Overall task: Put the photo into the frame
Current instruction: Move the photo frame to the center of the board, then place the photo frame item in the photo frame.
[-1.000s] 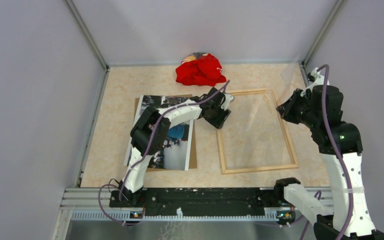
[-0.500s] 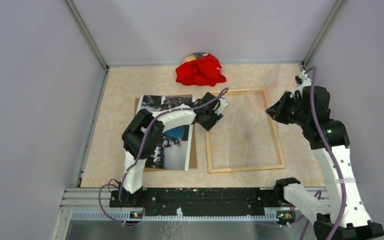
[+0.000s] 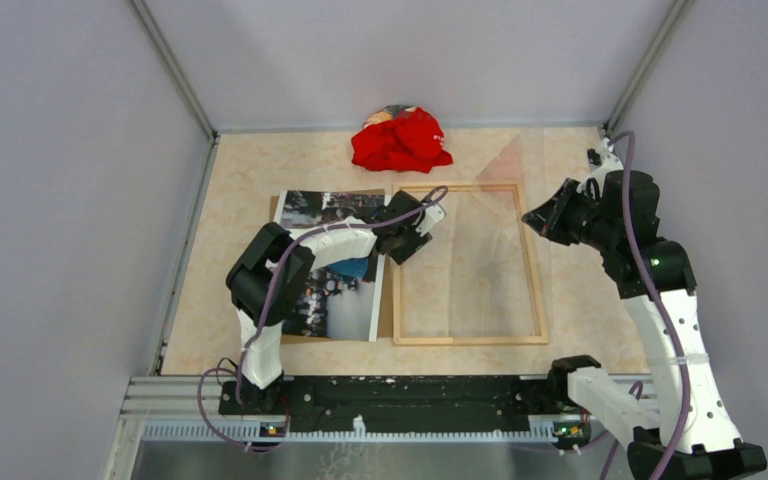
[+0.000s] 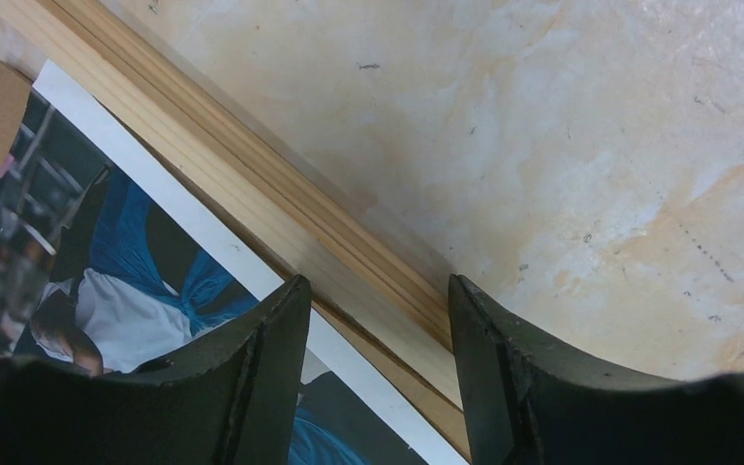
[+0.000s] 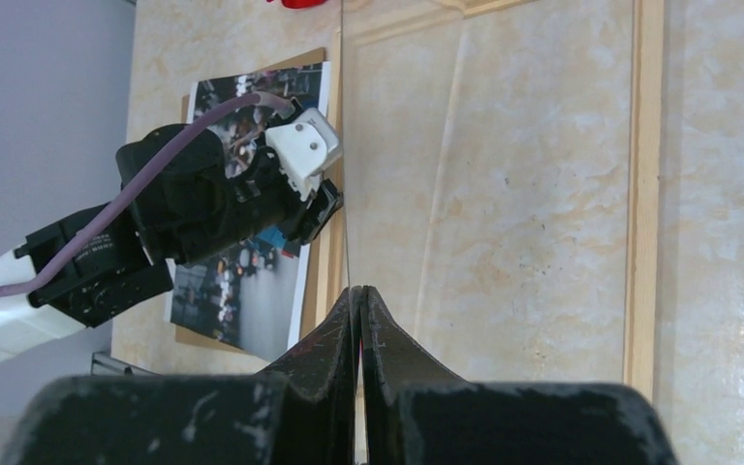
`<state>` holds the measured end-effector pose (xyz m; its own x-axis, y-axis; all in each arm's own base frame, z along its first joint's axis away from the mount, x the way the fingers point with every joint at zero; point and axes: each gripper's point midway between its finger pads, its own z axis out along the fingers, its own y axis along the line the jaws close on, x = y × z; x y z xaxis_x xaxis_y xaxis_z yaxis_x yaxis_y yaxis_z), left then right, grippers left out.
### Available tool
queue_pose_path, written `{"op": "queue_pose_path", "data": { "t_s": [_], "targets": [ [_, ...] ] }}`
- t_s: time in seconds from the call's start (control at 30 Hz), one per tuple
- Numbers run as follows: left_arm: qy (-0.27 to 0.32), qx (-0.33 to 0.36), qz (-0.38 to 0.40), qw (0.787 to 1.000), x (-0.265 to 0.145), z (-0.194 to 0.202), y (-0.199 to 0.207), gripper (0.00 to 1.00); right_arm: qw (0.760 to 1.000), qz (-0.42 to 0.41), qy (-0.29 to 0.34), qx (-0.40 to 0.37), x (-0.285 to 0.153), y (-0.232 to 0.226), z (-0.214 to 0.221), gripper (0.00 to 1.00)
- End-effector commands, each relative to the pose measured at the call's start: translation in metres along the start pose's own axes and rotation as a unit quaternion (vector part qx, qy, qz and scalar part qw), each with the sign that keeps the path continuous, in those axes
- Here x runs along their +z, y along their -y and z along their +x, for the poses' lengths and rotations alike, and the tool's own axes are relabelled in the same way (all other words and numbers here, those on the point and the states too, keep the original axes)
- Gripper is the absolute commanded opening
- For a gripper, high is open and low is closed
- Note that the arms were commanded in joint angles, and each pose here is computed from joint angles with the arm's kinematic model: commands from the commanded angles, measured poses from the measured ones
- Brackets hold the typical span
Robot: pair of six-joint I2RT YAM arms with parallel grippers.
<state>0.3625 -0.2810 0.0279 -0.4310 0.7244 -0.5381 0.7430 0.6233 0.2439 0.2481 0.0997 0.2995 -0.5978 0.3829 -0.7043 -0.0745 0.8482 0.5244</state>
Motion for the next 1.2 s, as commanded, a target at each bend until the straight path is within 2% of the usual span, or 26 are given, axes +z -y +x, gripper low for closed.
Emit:
{"op": "queue_pose_path", "data": {
  "t_s": [0.0,0.23,0.47,0.7,0.87,1.03,1.17],
  "targets": [
    [-0.148,0.058,0.011,0.987,0.0,0.101,0.006,0.62,0.999,-0.037,0.024,0.003,0.001,-0.015,-0.011,0.0],
    [-0.159,0.109,-0.006,0.981,-0.01,0.131,-0.007,0.61,0.998,-0.058,0.014,0.02,0.008,-0.018,-0.002,0.0],
    [-0.138,0.101,0.006,0.985,-0.007,0.122,-0.01,0.61,0.997,-0.07,0.009,0.028,0.009,-0.021,0.002,0.0],
    [-0.089,0.044,0.068,0.993,0.001,0.062,0.005,0.63,0.997,-0.07,0.006,0.029,0.006,-0.02,0.005,0.0],
    [-0.048,-0.006,0.132,0.99,-0.022,0.02,0.012,0.67,0.997,-0.068,0.008,0.021,0.004,-0.021,0.002,0.0],
    [0.011,-0.094,0.167,0.981,-0.069,-0.012,-0.028,0.8,0.997,-0.075,0.007,0.019,0.008,-0.024,-0.002,0.0],
    [0.027,-0.152,0.132,0.979,-0.083,-0.006,-0.08,0.82,0.995,-0.098,0.001,0.026,0.018,-0.032,-0.004,0.0]
  ]
}}
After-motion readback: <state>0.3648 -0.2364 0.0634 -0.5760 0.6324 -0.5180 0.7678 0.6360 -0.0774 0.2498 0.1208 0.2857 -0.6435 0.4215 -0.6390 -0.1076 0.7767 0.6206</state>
